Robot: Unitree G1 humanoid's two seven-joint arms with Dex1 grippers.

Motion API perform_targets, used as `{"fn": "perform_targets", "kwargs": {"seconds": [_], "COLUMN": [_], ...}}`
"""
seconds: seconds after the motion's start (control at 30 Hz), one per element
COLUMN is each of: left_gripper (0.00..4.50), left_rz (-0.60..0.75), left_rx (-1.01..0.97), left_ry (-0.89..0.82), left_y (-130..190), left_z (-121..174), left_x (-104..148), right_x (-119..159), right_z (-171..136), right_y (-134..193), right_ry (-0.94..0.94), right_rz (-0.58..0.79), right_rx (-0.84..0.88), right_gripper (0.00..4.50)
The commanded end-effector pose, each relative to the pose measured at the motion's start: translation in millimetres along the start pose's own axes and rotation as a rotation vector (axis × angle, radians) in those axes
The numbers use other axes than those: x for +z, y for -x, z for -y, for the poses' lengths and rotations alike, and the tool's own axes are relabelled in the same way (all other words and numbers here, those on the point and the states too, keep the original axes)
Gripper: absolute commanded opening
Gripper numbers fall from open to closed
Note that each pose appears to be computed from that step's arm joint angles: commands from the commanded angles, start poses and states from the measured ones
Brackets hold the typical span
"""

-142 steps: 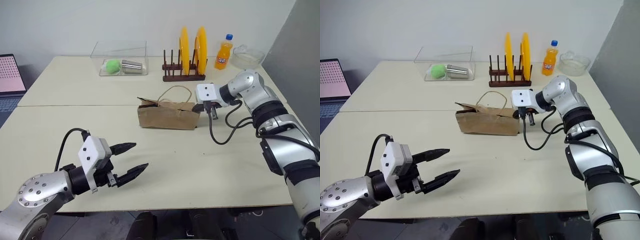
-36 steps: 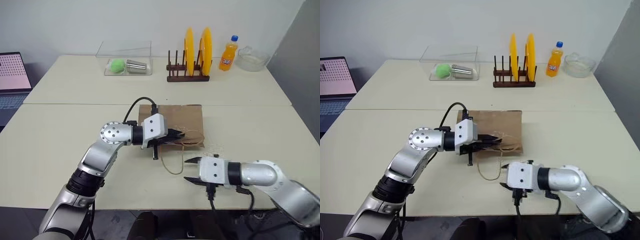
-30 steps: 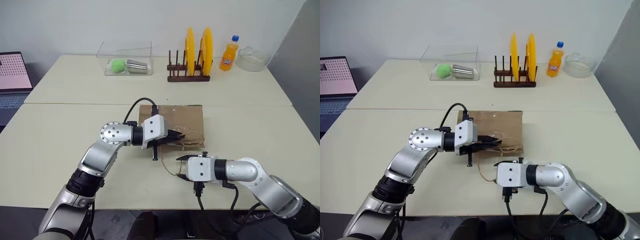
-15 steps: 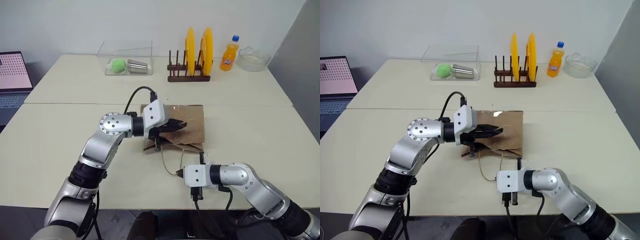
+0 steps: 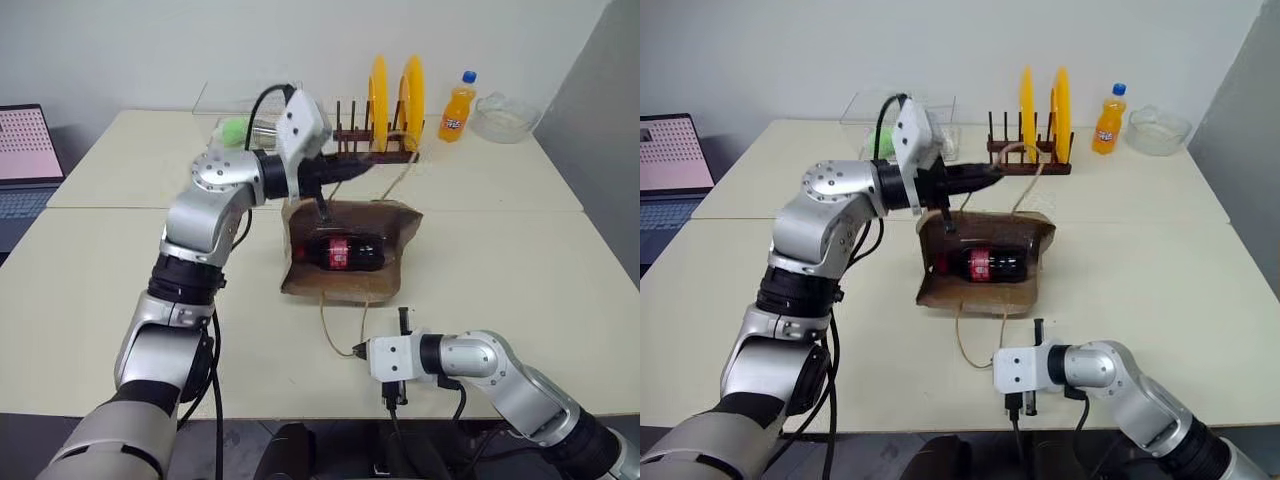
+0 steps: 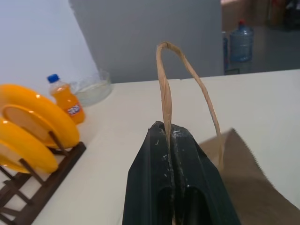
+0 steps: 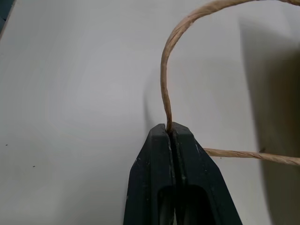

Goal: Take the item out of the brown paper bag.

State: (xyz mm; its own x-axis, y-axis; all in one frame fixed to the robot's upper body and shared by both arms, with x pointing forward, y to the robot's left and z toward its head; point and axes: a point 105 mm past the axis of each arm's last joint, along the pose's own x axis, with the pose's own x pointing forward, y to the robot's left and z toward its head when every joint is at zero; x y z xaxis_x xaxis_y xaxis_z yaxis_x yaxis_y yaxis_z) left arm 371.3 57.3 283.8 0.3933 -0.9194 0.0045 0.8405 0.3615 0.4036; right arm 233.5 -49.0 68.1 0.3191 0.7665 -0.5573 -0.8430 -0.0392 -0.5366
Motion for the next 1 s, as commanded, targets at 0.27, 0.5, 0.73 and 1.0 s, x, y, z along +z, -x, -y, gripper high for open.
{"fn": "perform_targets", "kwargs": {"seconds": [0.27,0.5,0.73,1.0], "left_gripper": [0.0,0.0,0.0,0.0], "left_rz": [0.023,0.019,0.037,0.041], "left_rx": [-0.217,-0.237,-0.23,-0.227], "left_ry": [-0.084,-0.041,-0.015,-0.018], "left_y": [21,22,18,16], "left_z": [26,34,34,31], "left_x": [13,11,12,13], "right_x": [13,46,68,70], "right_z": [12,22,73,116], "right_y": [16,75,82,29], "right_ry": [-0.022,-0.178,-0.272,-0.234], "right_rz": [0.029,0.145,0.265,0.128], "right_rx": [-0.056,0.0,-0.165,-0.272], "right_gripper": [2.07,2.4,2.4,2.4]}}
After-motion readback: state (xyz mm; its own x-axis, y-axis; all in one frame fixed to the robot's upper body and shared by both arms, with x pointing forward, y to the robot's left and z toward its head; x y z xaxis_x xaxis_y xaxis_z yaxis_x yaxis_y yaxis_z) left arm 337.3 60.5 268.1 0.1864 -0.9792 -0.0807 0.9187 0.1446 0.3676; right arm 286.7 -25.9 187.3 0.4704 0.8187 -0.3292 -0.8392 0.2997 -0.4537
